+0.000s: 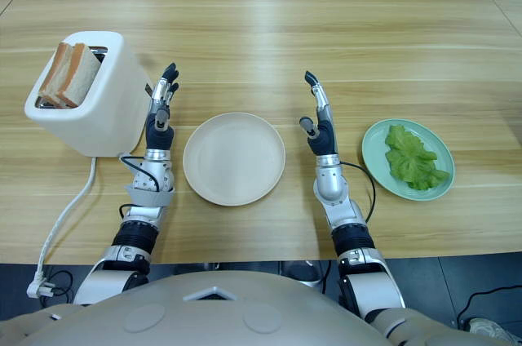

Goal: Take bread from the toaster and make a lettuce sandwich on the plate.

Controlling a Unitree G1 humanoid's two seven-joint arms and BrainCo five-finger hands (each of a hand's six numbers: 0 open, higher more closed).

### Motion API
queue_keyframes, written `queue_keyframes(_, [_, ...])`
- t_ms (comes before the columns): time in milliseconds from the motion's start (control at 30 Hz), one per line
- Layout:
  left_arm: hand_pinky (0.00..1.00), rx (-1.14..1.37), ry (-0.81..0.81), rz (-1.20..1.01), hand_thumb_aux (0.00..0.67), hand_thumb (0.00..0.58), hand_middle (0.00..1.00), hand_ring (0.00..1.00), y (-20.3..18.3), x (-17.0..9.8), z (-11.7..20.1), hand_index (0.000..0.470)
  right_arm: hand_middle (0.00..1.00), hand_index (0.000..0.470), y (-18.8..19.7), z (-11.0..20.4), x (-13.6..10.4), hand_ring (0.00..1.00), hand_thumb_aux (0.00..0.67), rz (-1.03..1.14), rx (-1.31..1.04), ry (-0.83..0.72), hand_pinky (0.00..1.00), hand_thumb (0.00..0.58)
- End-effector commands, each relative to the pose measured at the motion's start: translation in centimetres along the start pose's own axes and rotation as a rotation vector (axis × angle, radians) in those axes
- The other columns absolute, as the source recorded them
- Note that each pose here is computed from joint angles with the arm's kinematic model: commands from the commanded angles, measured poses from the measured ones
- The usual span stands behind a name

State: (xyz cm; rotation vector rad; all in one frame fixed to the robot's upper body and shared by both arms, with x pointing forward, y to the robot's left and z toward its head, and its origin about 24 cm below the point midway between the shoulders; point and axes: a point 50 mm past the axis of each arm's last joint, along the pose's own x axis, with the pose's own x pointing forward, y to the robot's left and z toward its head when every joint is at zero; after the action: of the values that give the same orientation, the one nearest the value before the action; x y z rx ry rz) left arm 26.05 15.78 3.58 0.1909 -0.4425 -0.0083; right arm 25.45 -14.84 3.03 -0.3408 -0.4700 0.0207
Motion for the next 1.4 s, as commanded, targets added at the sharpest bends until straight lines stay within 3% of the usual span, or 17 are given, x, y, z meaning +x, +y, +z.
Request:
queue_keyframes(33, [0.0,-0.011,0.018,-0.011,0.0,0.0,0.0,0.0,-0.2,-0.1,-0.2,0.0,0.0,0.0,-0.1,-0.3,-0.2,0.0,0.0,0.008,-0.007,0.017,0.0,0.0])
queue_keyframes(167, [0.0,0.021,-0.008,-0.012,0.0,0.0,0.0,0.0,0.0,0.1,0.1,0.0,0.0,0.0,-0.1,-0.3,-0.2,0.0,0.0,0.0,-0.009,0.012,0.0,0.0])
queue_keyframes(233, [0.0,0.108,-0.118,0.058,0.0,0.0,0.0,0.0,1.7,0.7,1.9,0.0,0.0,0.0,-0.1,-0.3,-0.2,0.0,0.0,-0.004,-0.006,0.012,0.0,0.0])
queue_keyframes(300, [0.0,0.378,-0.282,0.156,0.0,0.0,0.0,0.0,5.4,1.5,5.4,0.0,0.0,0.0,0.1,-0.2,-0.2,0.0,0.0,0.001,-0.003,0.01,0.0,0.0])
queue_keyframes(367, [0.0,0.624,-0.319,0.257,0.0,0.0,0.0,0.0,9.4,1.5,7.5,0.0,0.0,0.0,0.3,-0.1,-0.3,0.0,0.0,0.012,-0.001,0.002,0.0,0.0])
queue_keyframes(533, [0.0,1.093,-0.127,0.351,0.0,0.0,0.0,0.0,17.6,-0.5,8.1,0.0,0.0,0.0,0.7,0.2,-0.4,0.0,0.0,0.031,-0.006,-0.014,0.0,0.0])
queue_keyframes(667, [0.0,1.22,0.032,0.33,0.0,0.0,0.0,0.0,21.0,-1.9,6.5,0.0,0.0,0.0,0.5,0.3,-0.4,0.0,0.0,0.024,-0.023,-0.027,0.0,0.0])
queue_keyframes(900, [0.0,1.276,0.183,0.315,0.0,0.0,0.0,0.0,23.5,-2.3,4.2,0.0,0.0,0.0,0.5,0.3,-0.4,0.0,0.0,0.024,-0.033,-0.028,0.0,0.0])
queue_keyframes(1400, [0.0,1.252,0.249,0.209,0.0,0.0,0.0,0.0,22.8,-0.7,1.7,0.0,0.0,0.0,0.6,0.2,-0.6,0.0,0.0,0.042,-0.045,-0.03,0.0,0.0])
